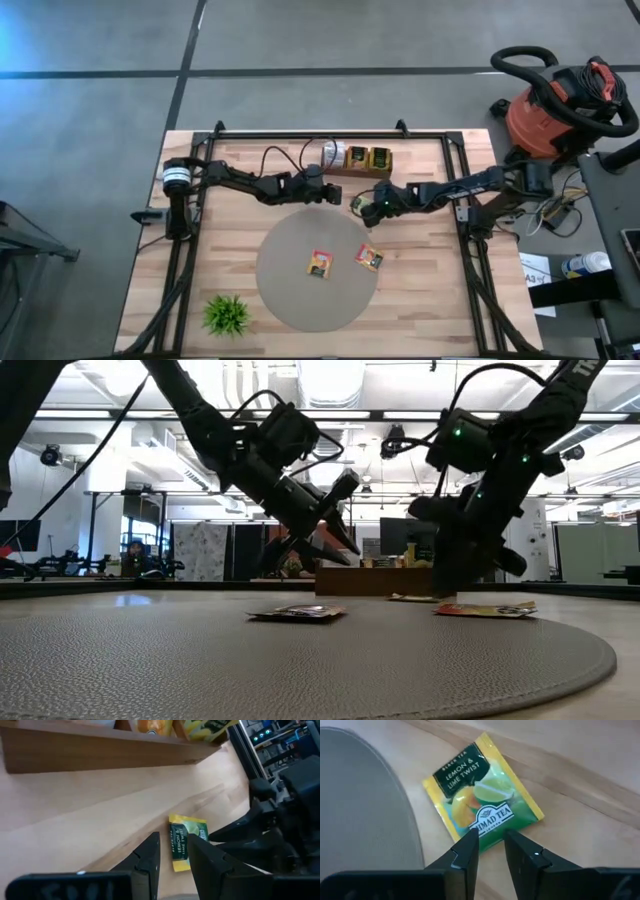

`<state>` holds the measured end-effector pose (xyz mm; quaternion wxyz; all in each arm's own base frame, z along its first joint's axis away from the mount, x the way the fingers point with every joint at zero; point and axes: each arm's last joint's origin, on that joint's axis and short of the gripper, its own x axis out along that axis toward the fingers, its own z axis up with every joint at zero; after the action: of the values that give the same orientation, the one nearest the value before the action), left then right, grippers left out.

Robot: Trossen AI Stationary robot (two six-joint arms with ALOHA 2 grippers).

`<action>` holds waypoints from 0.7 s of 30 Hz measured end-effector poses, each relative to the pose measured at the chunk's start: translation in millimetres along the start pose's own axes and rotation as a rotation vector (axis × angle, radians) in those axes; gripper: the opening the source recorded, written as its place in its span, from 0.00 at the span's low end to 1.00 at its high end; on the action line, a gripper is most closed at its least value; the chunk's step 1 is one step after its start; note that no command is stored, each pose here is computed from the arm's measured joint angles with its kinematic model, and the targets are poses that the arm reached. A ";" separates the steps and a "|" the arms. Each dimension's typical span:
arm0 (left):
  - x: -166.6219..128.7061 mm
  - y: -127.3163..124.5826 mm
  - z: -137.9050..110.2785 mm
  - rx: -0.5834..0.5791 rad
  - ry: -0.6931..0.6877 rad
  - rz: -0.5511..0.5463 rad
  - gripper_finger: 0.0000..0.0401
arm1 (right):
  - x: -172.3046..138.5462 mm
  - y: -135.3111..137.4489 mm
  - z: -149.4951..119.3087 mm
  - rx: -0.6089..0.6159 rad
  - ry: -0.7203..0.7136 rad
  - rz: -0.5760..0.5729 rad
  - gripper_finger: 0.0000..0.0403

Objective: Pick & Place Tea
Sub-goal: Put the yellow tea bag into the right section of the wooden organizer

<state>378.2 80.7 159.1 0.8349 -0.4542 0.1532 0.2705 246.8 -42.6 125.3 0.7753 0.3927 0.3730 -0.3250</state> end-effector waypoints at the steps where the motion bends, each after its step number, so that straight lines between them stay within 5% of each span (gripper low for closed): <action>1: 0.0 -0.1 0.0 0.001 0.000 -0.001 0.23 | 1.7 0.1 -0.4 -0.004 0.002 -0.002 0.23; 21: 35.7 6.2 -16.6 -0.074 0.145 -0.054 0.23 | 18.0 2.5 -2.5 -0.046 0.044 0.017 0.21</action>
<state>403.1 80.6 128.1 0.8113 -0.5071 0.1907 0.2198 257.1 -43.1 110.2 0.7784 0.3850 0.3939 -0.3012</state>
